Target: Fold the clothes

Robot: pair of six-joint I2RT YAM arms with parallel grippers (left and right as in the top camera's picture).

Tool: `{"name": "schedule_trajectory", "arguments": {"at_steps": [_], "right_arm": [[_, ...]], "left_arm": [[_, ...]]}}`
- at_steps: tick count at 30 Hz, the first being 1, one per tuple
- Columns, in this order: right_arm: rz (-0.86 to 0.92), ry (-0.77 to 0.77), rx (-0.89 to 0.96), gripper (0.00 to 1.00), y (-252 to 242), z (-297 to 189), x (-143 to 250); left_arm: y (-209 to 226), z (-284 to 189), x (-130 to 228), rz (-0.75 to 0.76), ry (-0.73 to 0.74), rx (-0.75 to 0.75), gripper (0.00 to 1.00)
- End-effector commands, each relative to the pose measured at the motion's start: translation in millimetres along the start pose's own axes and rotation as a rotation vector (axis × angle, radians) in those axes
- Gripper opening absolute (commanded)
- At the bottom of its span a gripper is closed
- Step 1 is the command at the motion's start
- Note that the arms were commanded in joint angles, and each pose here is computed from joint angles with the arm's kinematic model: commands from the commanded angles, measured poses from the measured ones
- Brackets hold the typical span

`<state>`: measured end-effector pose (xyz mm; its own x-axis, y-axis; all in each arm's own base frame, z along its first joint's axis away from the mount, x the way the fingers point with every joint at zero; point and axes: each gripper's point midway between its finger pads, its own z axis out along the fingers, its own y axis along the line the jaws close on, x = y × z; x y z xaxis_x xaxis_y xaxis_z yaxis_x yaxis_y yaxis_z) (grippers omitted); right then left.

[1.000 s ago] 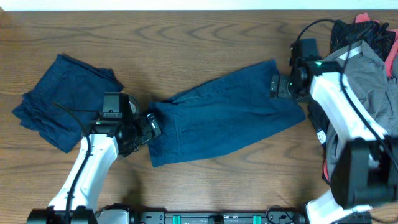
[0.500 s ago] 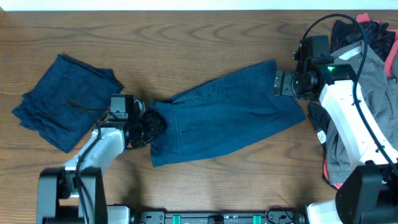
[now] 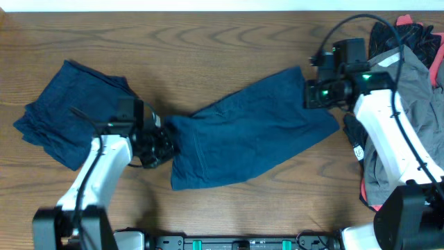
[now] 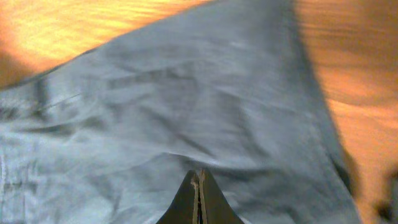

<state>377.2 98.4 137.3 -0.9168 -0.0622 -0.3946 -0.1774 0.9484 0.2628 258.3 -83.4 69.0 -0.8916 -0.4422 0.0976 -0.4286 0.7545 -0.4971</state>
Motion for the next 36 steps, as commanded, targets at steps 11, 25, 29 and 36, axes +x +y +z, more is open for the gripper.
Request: {"name": "schedule_trajectory", "arguments": {"at_steps": [11, 25, 29, 36], "right_arm": [[-0.301, 0.123, -0.279, 0.01, 141.3, 103.6, 85.7], [-0.508, 0.142, -0.467, 0.01, 259.9, 165.4, 162.1], [-0.471, 0.07, -0.429, 0.01, 251.0, 143.5, 124.7], [-0.327, -0.038, -0.212, 0.01, 160.5, 81.7, 53.6]], "left_arm": [[-77.0, -92.4, -3.7, 0.151, -0.131, 0.175, 0.06], [-117.0, -114.4, -25.0, 0.125, -0.214, 0.332, 0.06], [-114.8, -113.7, -26.6, 0.123, -0.222, 0.321, 0.06], [-109.5, -111.1, -28.6, 0.114, -0.229, 0.293, 0.06]]}}
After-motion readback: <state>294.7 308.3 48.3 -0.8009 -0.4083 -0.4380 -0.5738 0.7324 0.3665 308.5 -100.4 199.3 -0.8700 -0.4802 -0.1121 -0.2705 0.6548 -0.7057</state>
